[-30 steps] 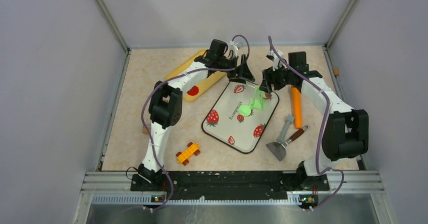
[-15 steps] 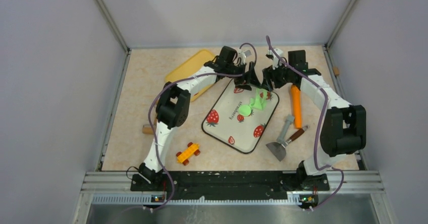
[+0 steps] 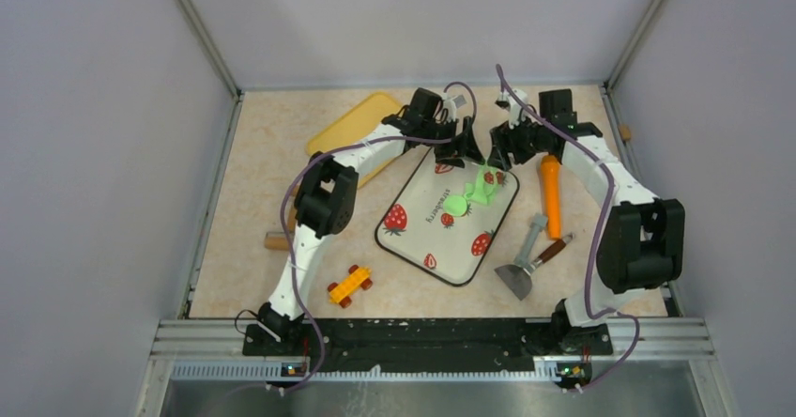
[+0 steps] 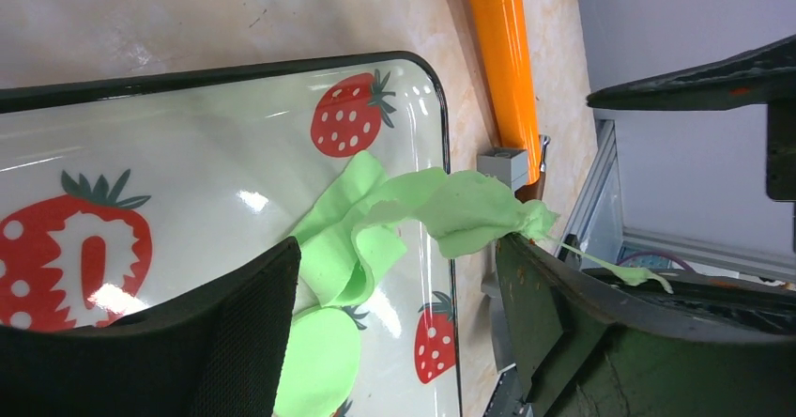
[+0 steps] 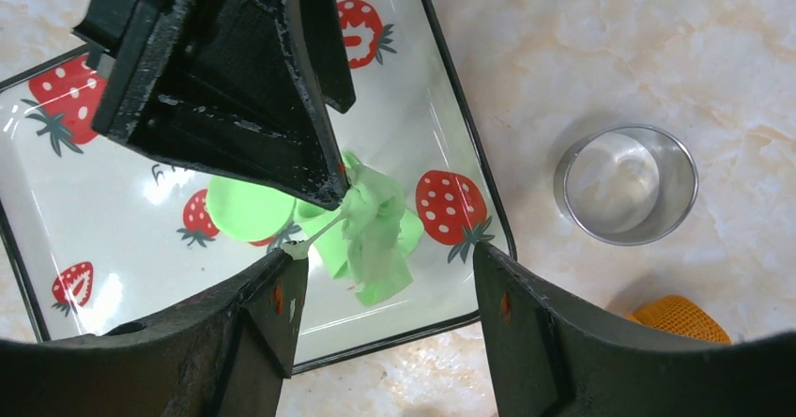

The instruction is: Roll out the dumpling wrappers from the dough

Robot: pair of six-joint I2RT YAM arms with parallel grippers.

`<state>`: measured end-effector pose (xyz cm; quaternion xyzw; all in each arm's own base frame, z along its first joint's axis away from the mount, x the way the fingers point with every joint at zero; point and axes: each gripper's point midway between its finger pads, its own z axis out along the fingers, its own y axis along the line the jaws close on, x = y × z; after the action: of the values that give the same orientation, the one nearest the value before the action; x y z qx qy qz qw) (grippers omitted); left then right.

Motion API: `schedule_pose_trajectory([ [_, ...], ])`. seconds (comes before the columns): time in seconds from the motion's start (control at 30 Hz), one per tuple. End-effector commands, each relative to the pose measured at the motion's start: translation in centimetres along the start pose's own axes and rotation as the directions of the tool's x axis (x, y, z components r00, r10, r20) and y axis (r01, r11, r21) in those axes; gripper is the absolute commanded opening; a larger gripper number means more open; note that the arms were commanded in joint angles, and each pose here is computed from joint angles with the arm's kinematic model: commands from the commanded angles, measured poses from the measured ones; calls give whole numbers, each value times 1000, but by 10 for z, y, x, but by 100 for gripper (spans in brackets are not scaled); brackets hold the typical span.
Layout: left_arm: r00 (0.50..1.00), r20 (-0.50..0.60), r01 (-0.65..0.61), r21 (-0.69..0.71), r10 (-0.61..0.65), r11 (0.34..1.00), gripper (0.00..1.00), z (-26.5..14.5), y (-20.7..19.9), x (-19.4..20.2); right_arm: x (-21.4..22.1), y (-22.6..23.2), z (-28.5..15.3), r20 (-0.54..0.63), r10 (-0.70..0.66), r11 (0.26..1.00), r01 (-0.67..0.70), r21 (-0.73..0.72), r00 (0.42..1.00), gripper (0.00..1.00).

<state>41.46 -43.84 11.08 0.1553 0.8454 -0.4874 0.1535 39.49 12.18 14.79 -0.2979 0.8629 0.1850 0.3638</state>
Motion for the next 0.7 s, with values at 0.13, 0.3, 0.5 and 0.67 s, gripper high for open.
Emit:
schedule_pose_trajectory([
  [0.13, 998, 21, -63, 14, 63, 998, 79, -4, -10, -10, -52, 0, -41, 146, -43, 999, 42, 9, 988, 66],
  [0.3, 995, 39, -97, 62, 95, 993, 80, -9, -28, -18, -52, -5, -45, 159, -23, 999, 18, 33, 987, 66],
  [0.5, 985, 59, -168, 70, 164, 983, 80, -23, -43, -27, -45, -7, -46, 165, 1, 999, -8, 41, 986, 66],
  [0.67, 962, 91, -259, 17, 256, 966, 77, -57, -48, -39, -50, -13, -53, 193, 28, 997, -41, 64, 981, 66],
])
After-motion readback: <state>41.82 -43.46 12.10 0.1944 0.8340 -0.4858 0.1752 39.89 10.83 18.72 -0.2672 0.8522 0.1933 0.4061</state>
